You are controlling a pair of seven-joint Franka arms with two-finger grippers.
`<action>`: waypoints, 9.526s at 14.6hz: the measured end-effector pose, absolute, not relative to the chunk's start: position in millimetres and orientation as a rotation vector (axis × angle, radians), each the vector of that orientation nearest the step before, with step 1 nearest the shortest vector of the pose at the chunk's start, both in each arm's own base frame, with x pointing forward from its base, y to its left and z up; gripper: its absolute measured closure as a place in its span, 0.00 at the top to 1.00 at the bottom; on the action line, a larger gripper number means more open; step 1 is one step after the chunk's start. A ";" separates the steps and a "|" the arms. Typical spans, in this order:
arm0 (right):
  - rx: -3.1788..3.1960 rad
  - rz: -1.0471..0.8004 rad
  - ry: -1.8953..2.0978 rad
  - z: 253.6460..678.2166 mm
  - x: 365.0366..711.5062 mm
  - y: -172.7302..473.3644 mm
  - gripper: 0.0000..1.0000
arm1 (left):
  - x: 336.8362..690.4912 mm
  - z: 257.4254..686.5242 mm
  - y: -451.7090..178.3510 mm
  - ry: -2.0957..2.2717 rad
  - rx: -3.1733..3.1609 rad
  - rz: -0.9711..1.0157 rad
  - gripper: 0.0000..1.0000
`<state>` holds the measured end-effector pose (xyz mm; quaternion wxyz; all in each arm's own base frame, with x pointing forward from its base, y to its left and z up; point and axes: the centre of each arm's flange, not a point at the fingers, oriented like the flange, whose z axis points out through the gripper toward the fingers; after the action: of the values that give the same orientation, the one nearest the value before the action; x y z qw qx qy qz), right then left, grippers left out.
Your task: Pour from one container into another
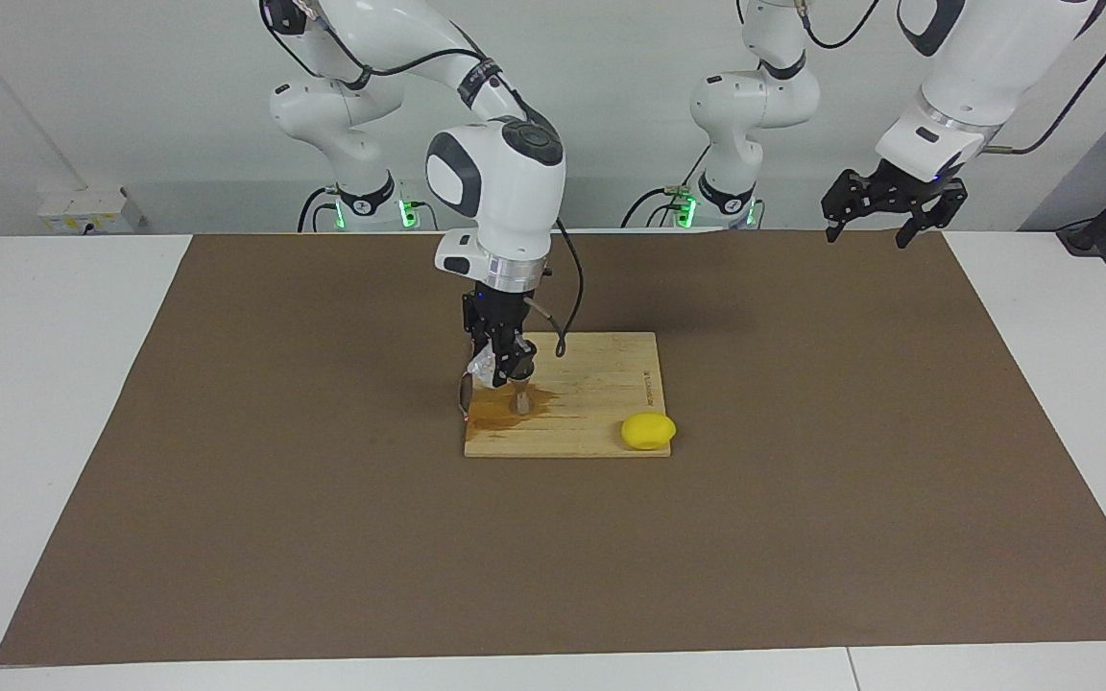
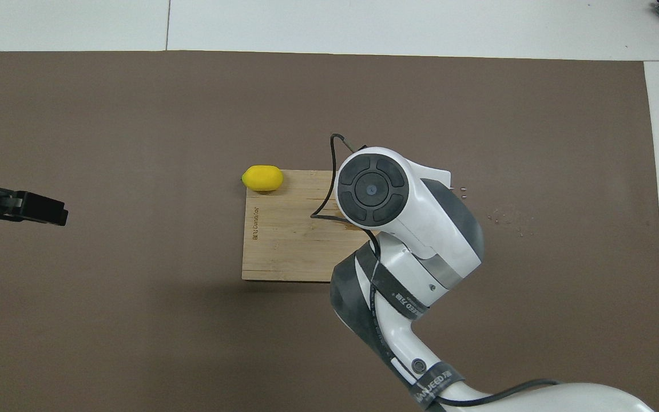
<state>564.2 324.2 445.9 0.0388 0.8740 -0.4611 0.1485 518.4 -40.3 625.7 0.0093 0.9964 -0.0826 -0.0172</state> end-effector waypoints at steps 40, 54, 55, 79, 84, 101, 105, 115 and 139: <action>2.636 0.121 -1.756 442.3 583.6 284.6 0.51 | 525.4 628.8 -43.8 -0.259 3.111 -0.067 1.00; 2.476 -0.586 -2.383 359.6 614.7 60.1 0.51 | 525.3 628.7 -43.8 -0.259 3.111 -0.069 1.00; 2.466 -0.625 -2.415 350.9 611.0 42.8 0.51 | 525.3 628.7 -43.8 -0.259 3.111 -0.069 1.00; 2.513 -0.855 -2.451 267.2 556.7 -41.8 0.51 | 525.2 628.7 -43.8 -0.259 3.111 -0.069 1.00; 2.502 -0.868 -2.445 260.0 551.6 -42.2 0.51 | 525.2 628.7 -43.8 -0.259 3.111 -0.069 1.00; 2.851 -0.305 -1.799 328.8 549.0 -86.8 1.00 | 525.2 628.7 -43.8 -0.259 3.111 -0.069 1.00; 3.136 -0.223 -1.205 357.6 551.7 -54.8 1.00 | 525.2 628.7 -43.8 -0.259 3.111 -0.069 1.00; 3.136 0.014 -0.189 509.0 552.4 36.1 1.00 | 525.2 628.7 -43.8 -0.259 3.111 -0.069 1.00; 3.066 -0.009 0.004 607.6 557.7 46.9 1.00 | 525.2 628.7 -43.8 -0.259 3.111 -0.069 1.00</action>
<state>557.7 46.9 607.6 0.0377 0.9993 0.0013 -0.0028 525.2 -43.8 628.7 0.0095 0.9963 -0.0828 -0.0222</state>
